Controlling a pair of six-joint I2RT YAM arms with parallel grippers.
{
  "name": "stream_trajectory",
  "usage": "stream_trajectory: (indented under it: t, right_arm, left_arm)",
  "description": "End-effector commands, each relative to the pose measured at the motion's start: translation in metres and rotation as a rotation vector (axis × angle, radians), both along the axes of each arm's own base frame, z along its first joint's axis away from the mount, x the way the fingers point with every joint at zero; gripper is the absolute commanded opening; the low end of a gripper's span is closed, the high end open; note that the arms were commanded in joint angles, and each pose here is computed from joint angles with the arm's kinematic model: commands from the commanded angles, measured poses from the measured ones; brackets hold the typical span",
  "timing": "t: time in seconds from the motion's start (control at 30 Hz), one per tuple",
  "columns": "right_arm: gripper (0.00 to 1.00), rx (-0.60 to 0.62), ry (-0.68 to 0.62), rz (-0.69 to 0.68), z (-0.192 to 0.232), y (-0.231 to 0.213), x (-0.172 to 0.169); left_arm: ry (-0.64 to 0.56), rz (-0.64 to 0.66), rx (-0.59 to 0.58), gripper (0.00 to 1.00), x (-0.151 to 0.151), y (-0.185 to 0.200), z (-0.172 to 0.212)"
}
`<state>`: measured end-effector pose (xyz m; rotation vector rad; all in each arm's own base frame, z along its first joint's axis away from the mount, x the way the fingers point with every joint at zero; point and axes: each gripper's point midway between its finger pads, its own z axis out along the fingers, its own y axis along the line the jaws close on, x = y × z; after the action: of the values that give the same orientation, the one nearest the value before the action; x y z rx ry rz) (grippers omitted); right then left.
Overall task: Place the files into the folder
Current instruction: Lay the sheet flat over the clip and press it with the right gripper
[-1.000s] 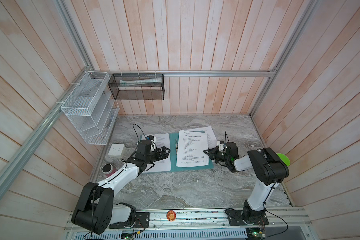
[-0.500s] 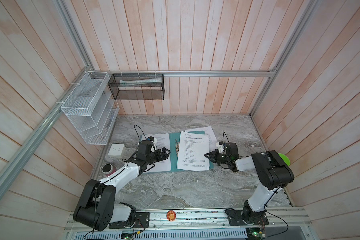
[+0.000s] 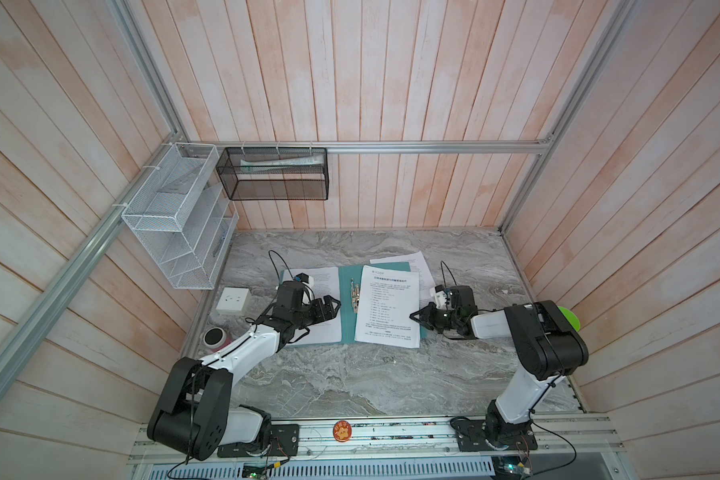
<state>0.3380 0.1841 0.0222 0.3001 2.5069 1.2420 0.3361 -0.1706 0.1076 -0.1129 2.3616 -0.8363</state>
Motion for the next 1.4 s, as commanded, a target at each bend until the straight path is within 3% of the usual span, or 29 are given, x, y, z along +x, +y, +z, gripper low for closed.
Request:
stream_trajectory:
  t: [0.0,0.73,1.07,1.37]
  right_arm:
    - [0.00,-0.051,-0.002,0.008,-0.003,-0.006,0.001]
    - [0.00,-0.116,0.010,0.079,-0.016,-0.009,0.008]
    - [0.00,-0.173,-0.079,0.289,-0.003,0.007,0.020]
    - [0.00,-0.255,-0.142,0.334,0.006,0.003,0.032]
  left_arm:
    - [0.008,0.002,-0.008,0.91,0.000,0.000,-0.004]
    - [0.020,0.005,-0.008,0.90,0.000,0.000,-0.009]
    - [0.028,-0.001,0.001,0.90,-0.001,0.000,-0.014]
    - [0.045,-0.017,-0.007,0.90,-0.002,-0.003,-0.020]
